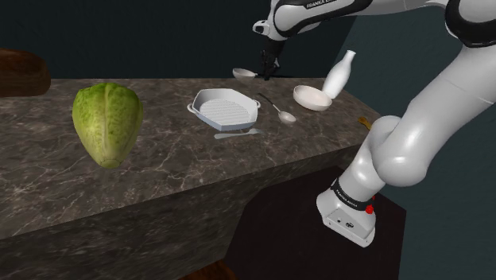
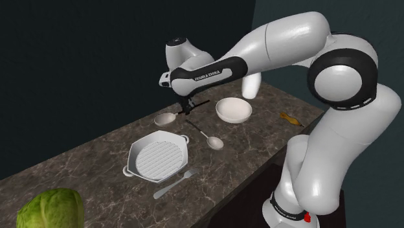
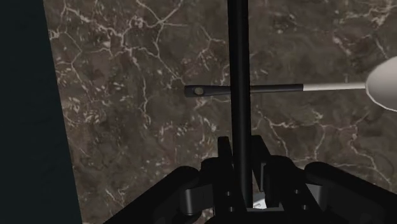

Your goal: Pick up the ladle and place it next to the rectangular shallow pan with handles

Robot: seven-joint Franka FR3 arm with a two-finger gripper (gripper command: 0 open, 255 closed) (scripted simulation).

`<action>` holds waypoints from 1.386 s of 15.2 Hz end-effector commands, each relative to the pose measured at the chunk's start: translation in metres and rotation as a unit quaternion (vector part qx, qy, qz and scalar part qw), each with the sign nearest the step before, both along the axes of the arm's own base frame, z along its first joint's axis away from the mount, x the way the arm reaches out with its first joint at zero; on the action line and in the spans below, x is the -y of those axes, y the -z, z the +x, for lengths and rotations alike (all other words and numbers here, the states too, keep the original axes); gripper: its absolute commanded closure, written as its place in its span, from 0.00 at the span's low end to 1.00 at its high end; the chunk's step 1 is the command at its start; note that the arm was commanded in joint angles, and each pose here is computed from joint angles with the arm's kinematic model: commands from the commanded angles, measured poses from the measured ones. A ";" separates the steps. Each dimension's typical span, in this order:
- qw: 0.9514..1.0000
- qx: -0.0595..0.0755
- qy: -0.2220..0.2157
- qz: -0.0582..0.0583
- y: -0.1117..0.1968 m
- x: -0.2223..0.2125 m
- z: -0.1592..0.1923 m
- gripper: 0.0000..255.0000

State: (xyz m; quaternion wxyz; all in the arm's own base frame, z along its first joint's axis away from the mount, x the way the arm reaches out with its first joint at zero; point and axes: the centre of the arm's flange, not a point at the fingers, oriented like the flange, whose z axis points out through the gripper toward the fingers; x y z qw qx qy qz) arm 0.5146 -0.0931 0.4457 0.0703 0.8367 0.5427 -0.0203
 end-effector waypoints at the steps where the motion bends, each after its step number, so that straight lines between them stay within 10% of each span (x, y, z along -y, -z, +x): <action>1: 1.000 0.000 0.001 0.000 0.000 -0.026 -0.003 1.00; 21: 1.000 0.000 0.001 0.000 -0.001 -0.288 -0.039 1.00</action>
